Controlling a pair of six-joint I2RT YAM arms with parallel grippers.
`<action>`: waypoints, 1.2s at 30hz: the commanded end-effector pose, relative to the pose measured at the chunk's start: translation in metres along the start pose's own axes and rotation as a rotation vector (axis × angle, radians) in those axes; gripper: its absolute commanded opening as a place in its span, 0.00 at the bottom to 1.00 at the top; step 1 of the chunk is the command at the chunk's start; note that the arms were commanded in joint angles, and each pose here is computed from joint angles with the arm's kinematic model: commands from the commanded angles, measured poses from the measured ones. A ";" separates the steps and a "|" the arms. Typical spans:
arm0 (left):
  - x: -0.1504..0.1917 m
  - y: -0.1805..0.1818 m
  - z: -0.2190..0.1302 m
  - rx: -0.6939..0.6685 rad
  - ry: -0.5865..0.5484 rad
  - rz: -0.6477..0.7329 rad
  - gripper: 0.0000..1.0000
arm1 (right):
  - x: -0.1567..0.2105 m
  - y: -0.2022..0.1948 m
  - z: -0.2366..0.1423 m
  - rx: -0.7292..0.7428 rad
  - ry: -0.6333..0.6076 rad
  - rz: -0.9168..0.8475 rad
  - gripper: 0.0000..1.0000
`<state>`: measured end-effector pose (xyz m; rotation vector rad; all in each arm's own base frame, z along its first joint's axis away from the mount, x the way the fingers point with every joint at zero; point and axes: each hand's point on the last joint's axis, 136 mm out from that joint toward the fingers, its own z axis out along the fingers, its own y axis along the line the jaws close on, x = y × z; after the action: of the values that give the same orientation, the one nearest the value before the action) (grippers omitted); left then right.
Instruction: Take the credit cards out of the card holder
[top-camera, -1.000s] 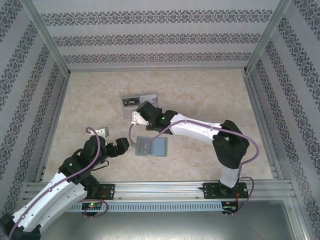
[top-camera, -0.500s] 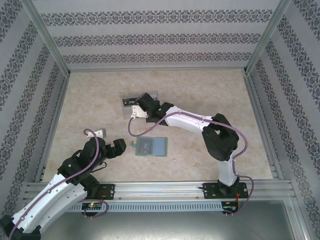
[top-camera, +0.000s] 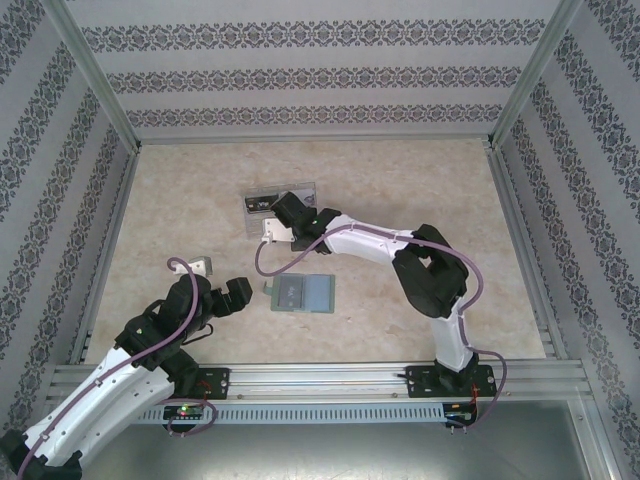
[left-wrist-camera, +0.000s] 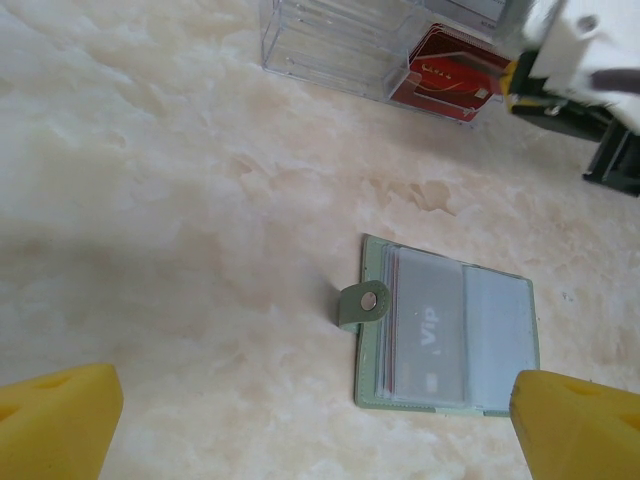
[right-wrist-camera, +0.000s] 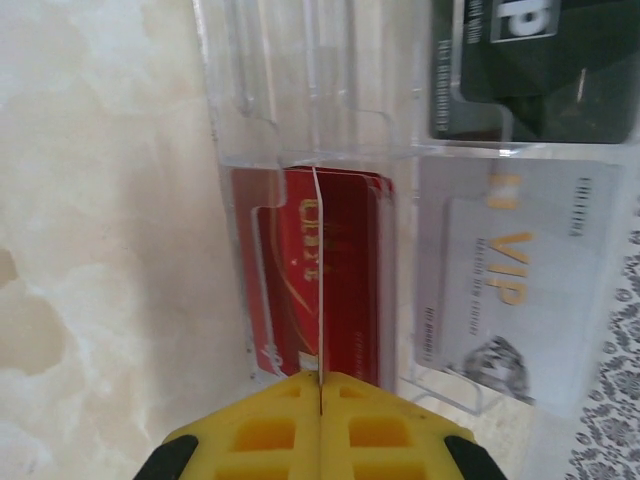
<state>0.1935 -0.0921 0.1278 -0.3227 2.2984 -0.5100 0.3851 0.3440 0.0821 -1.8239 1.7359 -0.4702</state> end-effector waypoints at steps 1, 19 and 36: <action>0.001 0.008 -0.001 -0.033 -0.004 0.008 1.00 | 0.002 0.000 0.007 -0.019 0.006 0.033 0.00; 0.002 0.008 0.001 -0.027 -0.003 0.013 1.00 | 0.011 -0.014 0.015 0.003 0.025 0.068 0.22; 0.003 0.006 0.001 -0.017 0.006 0.019 1.00 | 0.018 -0.049 0.004 0.115 0.020 0.232 0.26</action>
<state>0.1931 -0.0915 0.1260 -0.3229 2.3012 -0.5057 0.4297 0.3285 0.0794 -1.6390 1.8509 -0.5285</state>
